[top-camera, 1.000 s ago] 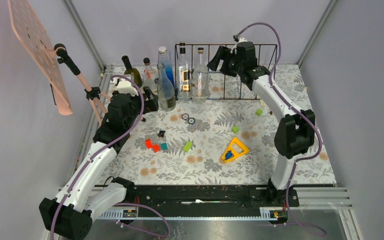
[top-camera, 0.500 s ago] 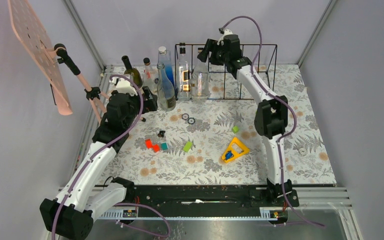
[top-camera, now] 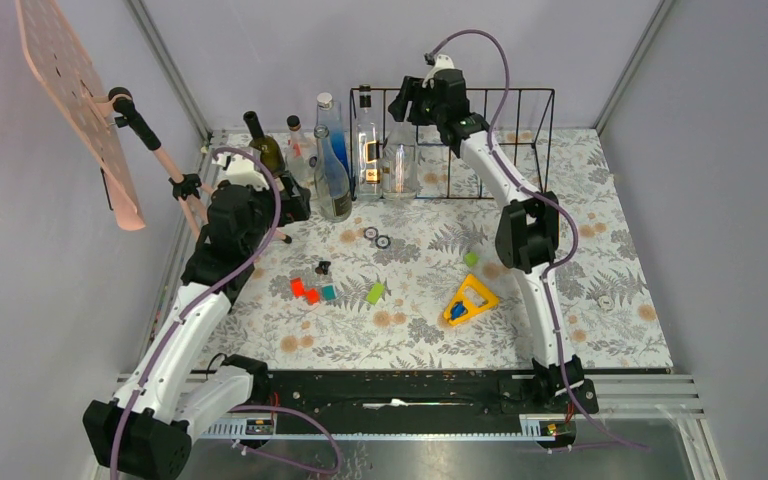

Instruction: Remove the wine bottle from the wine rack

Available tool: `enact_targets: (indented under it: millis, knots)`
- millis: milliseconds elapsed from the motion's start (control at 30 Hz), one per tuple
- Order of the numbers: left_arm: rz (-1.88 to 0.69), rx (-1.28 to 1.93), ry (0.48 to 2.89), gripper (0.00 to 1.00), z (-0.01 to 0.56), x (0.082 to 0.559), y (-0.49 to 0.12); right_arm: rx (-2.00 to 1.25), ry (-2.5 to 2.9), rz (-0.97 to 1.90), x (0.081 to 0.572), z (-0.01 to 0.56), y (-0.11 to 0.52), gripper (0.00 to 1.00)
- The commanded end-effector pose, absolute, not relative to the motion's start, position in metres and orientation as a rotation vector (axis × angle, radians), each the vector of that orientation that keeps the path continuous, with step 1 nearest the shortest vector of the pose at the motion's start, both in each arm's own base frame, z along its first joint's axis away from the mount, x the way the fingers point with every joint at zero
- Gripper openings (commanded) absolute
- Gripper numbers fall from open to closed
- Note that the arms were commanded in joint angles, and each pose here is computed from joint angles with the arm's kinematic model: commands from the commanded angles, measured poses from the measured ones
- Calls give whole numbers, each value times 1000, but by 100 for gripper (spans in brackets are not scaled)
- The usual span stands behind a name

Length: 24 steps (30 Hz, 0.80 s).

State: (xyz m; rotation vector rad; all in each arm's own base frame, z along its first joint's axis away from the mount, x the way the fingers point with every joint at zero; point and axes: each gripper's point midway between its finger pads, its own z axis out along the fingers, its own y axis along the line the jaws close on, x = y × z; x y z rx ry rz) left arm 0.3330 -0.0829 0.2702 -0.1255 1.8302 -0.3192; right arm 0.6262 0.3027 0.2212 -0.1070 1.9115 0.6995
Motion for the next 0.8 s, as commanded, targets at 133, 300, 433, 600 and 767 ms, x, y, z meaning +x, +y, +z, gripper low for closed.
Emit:
enact_targets:
  millis: [133, 300, 433, 600, 767]
  knots:
    - [-369, -140, 1795, 97, 281, 337, -82, -122, 1809, 647, 648, 228, 306, 68]
    - [-381, -152, 1798, 96, 280, 339, -80, -115, 1764, 637, 657, 229, 308, 67]
    - [-381, -157, 1796, 96, 280, 339, -78, -120, 1726, 643, 662, 231, 313, 66]
    - [-381, -159, 1794, 96, 281, 339, -77, -129, 1709, 640, 665, 227, 318, 62]
    - [-382, -162, 1792, 96, 281, 339, -76, -148, 1716, 641, 663, 223, 322, 54]
